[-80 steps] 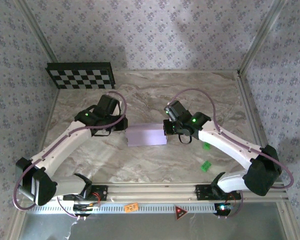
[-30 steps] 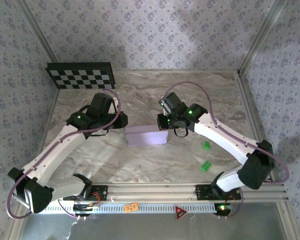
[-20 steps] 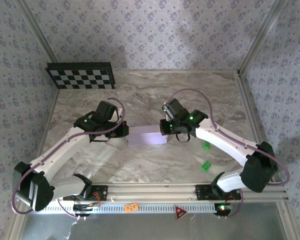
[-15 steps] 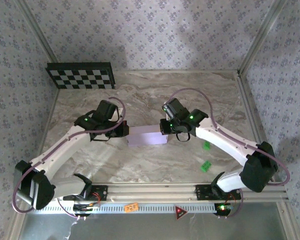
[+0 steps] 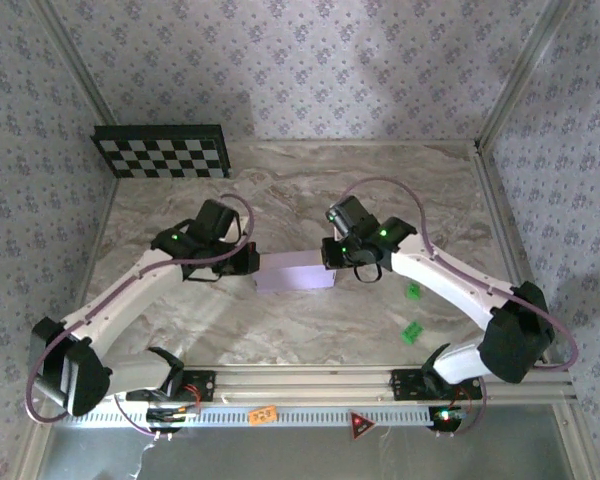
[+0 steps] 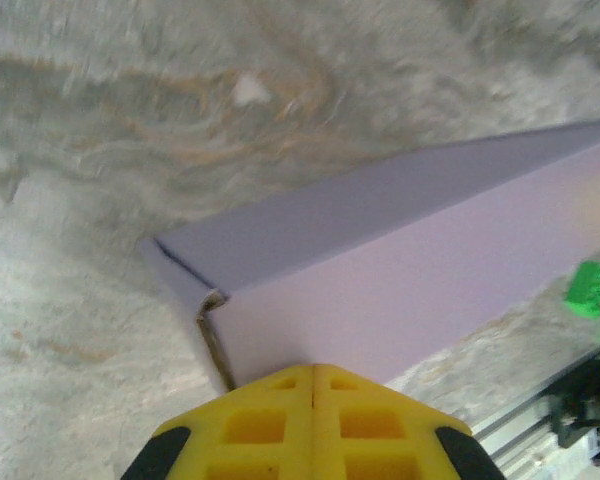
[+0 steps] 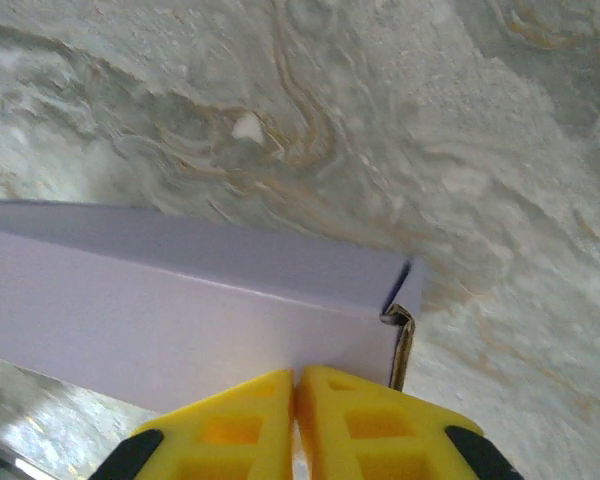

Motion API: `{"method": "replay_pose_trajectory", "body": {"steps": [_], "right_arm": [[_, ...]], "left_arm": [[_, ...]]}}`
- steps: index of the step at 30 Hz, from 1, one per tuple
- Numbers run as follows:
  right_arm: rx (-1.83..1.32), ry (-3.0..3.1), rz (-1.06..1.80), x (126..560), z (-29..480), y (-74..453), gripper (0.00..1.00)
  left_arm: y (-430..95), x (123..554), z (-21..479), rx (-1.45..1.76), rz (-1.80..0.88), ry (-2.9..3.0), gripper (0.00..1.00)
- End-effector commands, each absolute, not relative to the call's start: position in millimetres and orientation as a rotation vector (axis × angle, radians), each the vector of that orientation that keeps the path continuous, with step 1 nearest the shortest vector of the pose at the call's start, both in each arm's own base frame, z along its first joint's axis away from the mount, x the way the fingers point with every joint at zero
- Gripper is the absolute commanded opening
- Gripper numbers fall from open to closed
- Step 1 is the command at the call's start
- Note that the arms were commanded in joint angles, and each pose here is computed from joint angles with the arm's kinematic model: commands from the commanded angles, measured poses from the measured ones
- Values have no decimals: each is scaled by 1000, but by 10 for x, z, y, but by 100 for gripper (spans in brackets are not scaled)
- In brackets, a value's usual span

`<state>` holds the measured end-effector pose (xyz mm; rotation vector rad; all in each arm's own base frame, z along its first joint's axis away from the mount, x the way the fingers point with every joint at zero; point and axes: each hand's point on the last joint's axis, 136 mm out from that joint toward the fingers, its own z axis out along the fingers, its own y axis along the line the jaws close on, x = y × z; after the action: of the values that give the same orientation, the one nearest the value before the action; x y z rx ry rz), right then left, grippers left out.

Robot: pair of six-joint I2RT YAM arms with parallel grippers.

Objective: Fold the paper box

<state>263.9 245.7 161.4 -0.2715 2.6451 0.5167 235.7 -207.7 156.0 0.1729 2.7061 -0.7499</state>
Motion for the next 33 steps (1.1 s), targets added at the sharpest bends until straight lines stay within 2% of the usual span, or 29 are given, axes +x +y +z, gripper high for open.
{"method": "replay_pose_trajectory", "body": {"steps": [1, 5, 9, 11, 15, 18, 21, 24, 33], "right_arm": [[-234, 2843, 344, 2356, 1063, 2115, 12], [-229, 2851, 333, 2344, 1063, 2075, 11], [-244, 2773, 433, 2469, 1349, 2231, 12], [-259, 2721, 494, 2551, 1575, 2331, 17], [-267, 2629, 587, 2660, 1958, 2433, 26], [-248, 2605, 608, 2701, 2039, 2385, 35], [-222, 2621, 608, 2736, 1976, 2302, 49], [-224, 2664, 655, 2735, 1883, 2316, 59], [-263, 2689, 741, 2788, 1736, 2449, 59]], "left_arm": [[-1835, 2114, 1048, 154, -581, 2887, 1], [-1785, 2063, 983, 182, -535, 2934, 0], [-1898, 2216, 1363, 195, -613, 2816, 3], [-1952, 2321, 1651, 198, -652, 2724, 9], [-1966, 2467, 2084, 164, -707, 2585, 34], [-1899, 2509, 2124, 122, -708, 2564, 45], [-1912, 2523, 1996, 93, -753, 2596, 54], [-2004, 2535, 1875, 84, -825, 2619, 58], [-2136, 2604, 1664, 56, -899, 2650, 57]]}}
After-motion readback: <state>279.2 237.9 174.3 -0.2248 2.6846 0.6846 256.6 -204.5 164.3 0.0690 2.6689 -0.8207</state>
